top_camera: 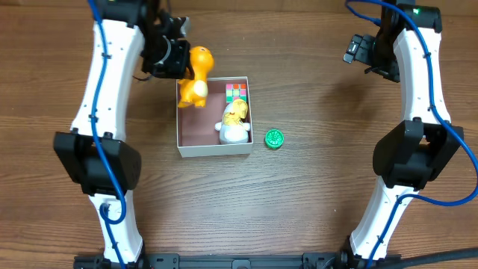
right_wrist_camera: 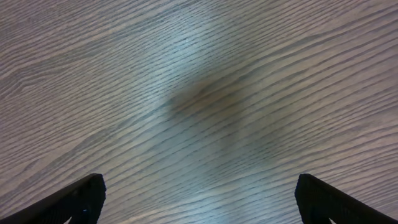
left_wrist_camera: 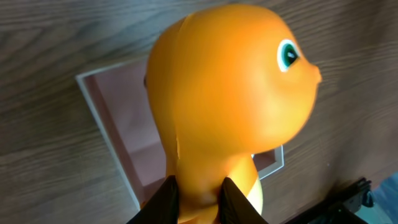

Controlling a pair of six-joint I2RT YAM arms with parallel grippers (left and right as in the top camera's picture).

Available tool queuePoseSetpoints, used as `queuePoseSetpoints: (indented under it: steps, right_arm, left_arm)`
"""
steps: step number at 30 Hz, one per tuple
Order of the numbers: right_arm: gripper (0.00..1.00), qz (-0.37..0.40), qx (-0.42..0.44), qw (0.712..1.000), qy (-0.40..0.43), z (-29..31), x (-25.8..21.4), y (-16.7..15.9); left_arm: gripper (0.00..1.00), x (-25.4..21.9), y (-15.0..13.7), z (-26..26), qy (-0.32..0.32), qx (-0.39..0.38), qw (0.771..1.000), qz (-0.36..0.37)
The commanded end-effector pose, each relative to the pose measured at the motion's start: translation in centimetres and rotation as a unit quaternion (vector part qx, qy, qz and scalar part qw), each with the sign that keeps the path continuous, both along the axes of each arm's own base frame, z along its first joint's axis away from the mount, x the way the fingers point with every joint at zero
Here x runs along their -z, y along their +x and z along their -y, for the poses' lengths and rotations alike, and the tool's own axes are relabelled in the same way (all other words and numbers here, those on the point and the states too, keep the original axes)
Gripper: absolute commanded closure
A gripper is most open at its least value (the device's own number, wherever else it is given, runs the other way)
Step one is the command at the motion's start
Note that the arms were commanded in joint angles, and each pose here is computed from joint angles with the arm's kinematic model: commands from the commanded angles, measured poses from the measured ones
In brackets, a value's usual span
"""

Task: Pack container
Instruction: 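Lower the dinosaur into the box's left side and open the left gripper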

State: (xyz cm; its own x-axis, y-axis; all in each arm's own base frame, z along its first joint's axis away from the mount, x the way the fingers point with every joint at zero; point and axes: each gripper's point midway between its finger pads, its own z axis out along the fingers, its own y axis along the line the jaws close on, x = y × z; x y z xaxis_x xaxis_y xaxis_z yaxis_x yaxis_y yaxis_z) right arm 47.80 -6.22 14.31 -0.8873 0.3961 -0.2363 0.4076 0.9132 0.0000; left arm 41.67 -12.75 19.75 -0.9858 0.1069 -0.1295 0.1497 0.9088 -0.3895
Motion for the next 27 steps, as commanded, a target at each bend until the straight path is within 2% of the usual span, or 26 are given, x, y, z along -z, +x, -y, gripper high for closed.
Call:
queuePoseSetpoints:
  steps: [1, 7, 16, 19, 27]
  right_arm:
    - [0.0, 0.025, 0.001, 1.0, -0.007, 0.2, -2.1, 0.0]
    - [0.0, 0.025, 0.001, 1.0, -0.007, 0.2, -2.1, 0.0]
    - [0.0, 0.025, 0.001, 1.0, -0.007, 0.2, -2.1, 0.0]
    - [0.0, 0.025, 0.001, 1.0, -0.007, 0.2, -2.1, 0.0]
    - [0.0, 0.025, 0.001, 1.0, -0.007, 0.2, -2.1, 0.0]
  left_arm:
    - [0.8, -0.2, -0.3, 1.2, 0.043, -0.043, 0.998, -0.006]
    - [0.77, 0.6, -0.7, 1.7, 0.104, -0.062, 0.993, -0.005]
    - [0.79, 4.0, -2.2, 1.7, 0.122, -0.078, 0.988, -0.057]
    - [0.82, 5.5, -2.9, 1.6, 0.127, -0.078, 0.986, -0.077]
    - [0.78, 6.0, -2.5, 1.7, 0.125, -0.078, 0.986, -0.071]
